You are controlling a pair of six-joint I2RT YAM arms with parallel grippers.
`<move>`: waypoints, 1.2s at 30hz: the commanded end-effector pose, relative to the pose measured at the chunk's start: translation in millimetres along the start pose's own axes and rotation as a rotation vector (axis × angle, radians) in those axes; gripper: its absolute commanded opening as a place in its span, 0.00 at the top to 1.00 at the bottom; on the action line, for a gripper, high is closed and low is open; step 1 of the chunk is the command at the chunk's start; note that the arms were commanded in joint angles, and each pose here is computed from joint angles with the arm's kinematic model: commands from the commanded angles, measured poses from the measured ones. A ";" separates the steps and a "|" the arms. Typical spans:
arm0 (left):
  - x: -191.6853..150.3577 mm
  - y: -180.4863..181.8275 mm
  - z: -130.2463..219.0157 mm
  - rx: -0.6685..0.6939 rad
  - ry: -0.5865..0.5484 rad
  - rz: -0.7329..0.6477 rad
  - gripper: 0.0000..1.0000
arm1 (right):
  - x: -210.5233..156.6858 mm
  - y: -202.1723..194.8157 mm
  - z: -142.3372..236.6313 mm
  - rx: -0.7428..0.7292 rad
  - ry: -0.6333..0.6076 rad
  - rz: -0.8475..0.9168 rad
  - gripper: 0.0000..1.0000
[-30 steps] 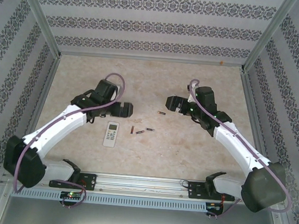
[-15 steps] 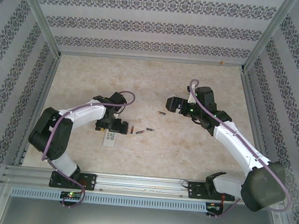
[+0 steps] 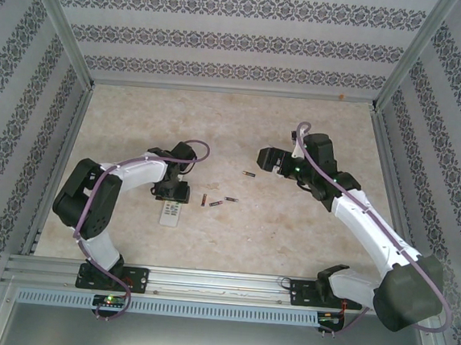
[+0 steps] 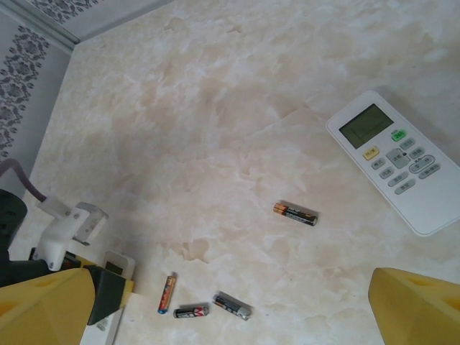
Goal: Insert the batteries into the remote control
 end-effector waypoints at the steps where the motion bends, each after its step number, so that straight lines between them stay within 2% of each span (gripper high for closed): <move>1: 18.6 -6.5 11.8 -0.047 -0.087 -0.008 0.57 | 14.8 29.2 13.6 0.094 -0.033 -0.009 0.02; 3: 30.8 -20.2 37.6 -0.146 -0.166 -0.034 0.61 | 18.2 46.6 19.2 0.174 -0.035 -0.004 0.02; 6: 61.8 -51.1 102.1 -0.366 -0.375 -0.091 0.61 | 20.7 85.3 30.4 0.372 -0.040 0.060 0.02; 10: 102.8 -86.3 211.3 -0.636 -0.683 -0.194 0.61 | 20.2 133.7 49.0 0.603 -0.015 0.114 0.02; 13: 116.5 -111.1 286.7 -0.855 -0.850 -0.267 0.61 | 13.3 163.8 59.3 0.706 0.050 0.177 0.02; 16: 119.8 -127.4 347.4 -1.075 -0.971 -0.314 0.61 | 14.7 184.4 68.2 0.797 0.086 0.176 0.02; 19: 117.0 -135.8 392.0 -1.226 -1.031 -0.363 0.61 | 23.6 195.4 75.9 0.850 0.063 0.149 0.02; 25: 109.7 -140.4 443.9 -1.420 -1.097 -0.407 0.62 | 24.3 214.2 85.6 0.930 0.096 0.150 0.04; 28: 106.1 -141.2 452.5 -1.465 -1.101 -0.420 0.62 | 22.5 220.1 89.3 0.954 0.109 0.155 0.18; 30: 105.1 -141.1 453.7 -1.481 -1.100 -0.422 0.62 | 22.4 223.6 92.7 0.969 0.108 0.156 0.32; 36: 106.9 -141.8 448.1 -1.480 -1.076 -0.406 0.62 | 25.8 229.2 100.3 0.972 0.072 0.162 0.55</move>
Point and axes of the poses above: each hand's point on the last joint's axis, 136 mm out from that joint toward the fingers, its own z axis back along the fingers, its own y axis along the line the jaws close on, x = y × z, the point moved 1 cm from there along z, back along the fingers, and after that the axes turned 9 degrees about -z, right-handed, at the moved point
